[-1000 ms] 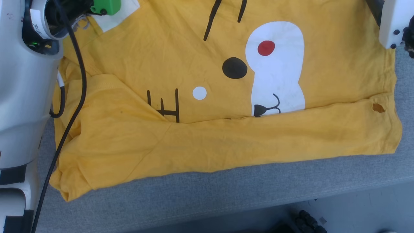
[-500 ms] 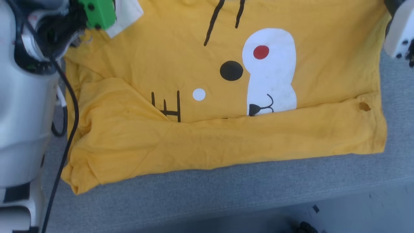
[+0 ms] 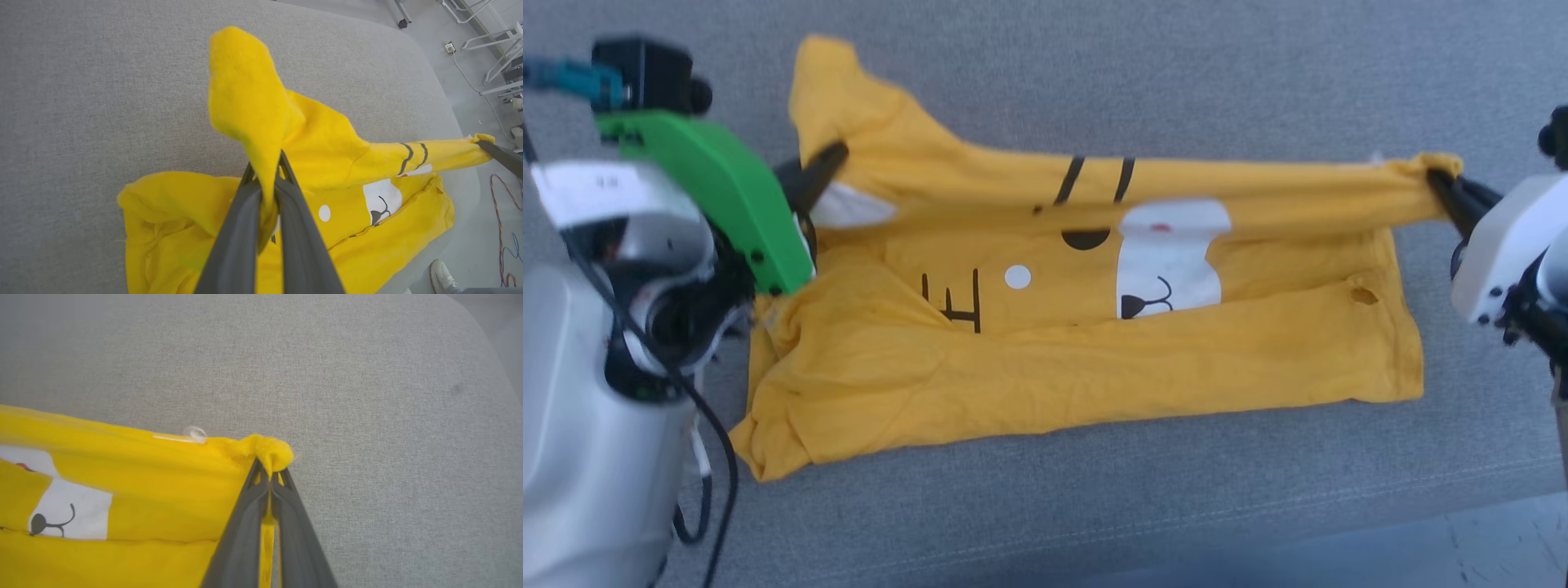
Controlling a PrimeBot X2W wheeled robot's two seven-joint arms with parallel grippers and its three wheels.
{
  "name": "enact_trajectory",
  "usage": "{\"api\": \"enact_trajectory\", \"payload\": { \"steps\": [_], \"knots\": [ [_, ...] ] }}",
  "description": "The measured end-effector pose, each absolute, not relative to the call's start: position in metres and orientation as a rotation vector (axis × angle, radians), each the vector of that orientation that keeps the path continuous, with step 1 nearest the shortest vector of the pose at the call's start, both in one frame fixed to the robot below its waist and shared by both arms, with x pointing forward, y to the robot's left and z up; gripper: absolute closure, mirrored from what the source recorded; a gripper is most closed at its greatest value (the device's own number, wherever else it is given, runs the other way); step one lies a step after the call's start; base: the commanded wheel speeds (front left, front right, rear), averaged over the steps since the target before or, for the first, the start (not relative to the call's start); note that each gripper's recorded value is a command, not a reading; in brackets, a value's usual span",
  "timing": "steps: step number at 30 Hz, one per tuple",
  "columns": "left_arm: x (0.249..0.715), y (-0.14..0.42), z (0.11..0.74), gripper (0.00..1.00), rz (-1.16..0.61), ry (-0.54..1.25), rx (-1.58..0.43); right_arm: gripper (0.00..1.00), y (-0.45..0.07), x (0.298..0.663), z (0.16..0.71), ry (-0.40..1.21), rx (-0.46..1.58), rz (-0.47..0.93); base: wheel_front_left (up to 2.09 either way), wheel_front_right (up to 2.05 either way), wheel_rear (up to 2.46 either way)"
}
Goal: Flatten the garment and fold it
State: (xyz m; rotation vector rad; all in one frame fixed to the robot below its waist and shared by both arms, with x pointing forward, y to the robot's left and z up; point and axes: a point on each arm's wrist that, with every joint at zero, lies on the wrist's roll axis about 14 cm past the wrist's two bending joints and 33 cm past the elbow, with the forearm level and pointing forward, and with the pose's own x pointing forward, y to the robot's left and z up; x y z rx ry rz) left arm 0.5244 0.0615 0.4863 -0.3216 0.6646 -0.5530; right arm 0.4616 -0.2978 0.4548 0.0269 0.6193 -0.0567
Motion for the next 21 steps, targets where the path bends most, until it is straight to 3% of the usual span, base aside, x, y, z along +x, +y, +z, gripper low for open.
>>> {"api": "enact_trajectory", "payload": {
  "steps": [13, 19, 20, 21],
  "knots": [
    [0.447, 0.09, 0.41, 1.0, -0.358, 0.844, -0.521, 1.0, -0.283, 0.404, 0.41, 0.749, 0.116, -0.064, 0.0, 0.0, 0.0],
    [0.439, 0.1, 0.388, 1.0, -0.298, 0.895, -0.539, 1.0, -0.282, 0.392, 0.388, 0.794, 0.147, -0.084, 0.0, 0.0, 0.0],
    [0.438, 0.101, 0.388, 0.64, -0.292, 0.896, -0.541, 0.98, -0.282, 0.391, 0.387, 0.789, 0.153, -0.088, 0.0, 0.0, 0.0],
    [0.438, 0.102, 0.388, 0.0, -0.287, 0.893, -0.54, 0.55, -0.281, 0.391, 0.387, 0.789, 0.154, -0.087, 0.0, 0.0, 0.0]
  ]
}}
